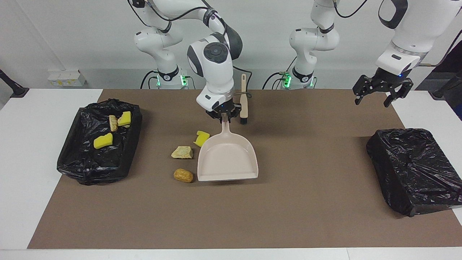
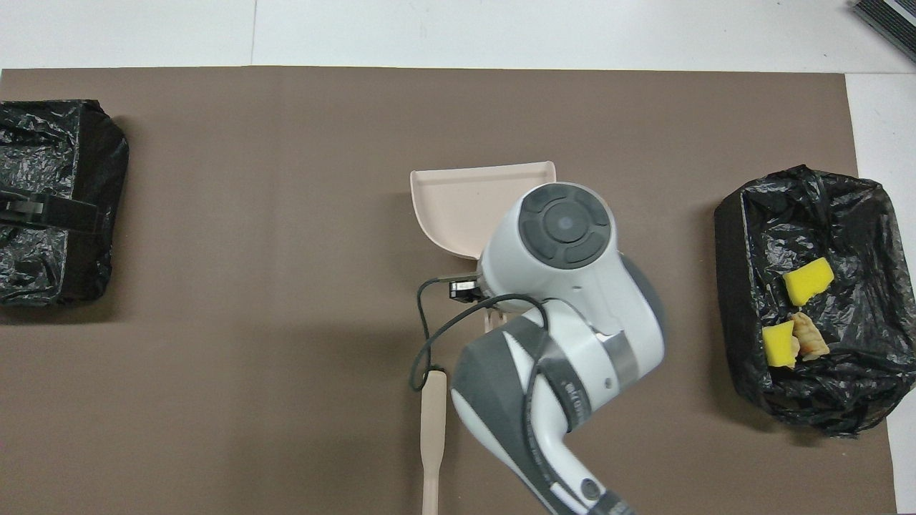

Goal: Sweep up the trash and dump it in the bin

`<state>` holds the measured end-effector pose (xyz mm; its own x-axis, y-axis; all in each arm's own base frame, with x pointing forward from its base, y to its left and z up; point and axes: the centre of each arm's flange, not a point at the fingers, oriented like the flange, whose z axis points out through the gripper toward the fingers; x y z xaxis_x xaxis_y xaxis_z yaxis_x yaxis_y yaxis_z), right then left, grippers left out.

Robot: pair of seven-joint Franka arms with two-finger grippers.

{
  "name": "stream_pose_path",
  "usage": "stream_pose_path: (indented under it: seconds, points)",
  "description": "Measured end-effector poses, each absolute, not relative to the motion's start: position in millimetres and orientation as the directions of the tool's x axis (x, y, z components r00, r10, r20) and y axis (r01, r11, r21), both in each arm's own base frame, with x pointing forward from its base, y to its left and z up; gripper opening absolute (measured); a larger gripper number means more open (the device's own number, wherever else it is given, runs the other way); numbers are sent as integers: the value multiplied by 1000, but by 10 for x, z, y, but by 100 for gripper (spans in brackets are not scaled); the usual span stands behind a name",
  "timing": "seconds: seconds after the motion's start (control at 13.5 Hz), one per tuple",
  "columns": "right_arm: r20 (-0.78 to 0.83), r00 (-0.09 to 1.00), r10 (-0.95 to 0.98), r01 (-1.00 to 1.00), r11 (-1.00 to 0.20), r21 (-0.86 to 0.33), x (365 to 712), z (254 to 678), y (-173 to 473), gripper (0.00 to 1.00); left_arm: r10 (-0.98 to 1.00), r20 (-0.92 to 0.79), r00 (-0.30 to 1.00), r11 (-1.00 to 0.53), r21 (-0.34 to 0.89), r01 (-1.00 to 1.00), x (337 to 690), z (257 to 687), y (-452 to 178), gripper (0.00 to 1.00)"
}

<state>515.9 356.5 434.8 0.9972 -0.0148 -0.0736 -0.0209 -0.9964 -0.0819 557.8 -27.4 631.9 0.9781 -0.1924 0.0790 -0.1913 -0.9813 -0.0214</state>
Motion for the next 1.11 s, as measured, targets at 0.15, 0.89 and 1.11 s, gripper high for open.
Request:
stream_pose_path:
  seconds: [0.15,0.89,1.11]
  points:
    - [-87,995,-46,-53,-995,-89,5024,4043,3935,31,-192,74,979,-981,-21,-191,5573,6314,-274,100]
    - [-77,995,-66,-73,-992,-99,4893,3583,4314,39,-189,64,980,-982,-19,-188,5557,6311,-254,100]
    - [-86,995,-57,-64,-994,-90,4862,3552,4305,66,-186,64,980,-982,-19,-185,5558,6311,-239,100]
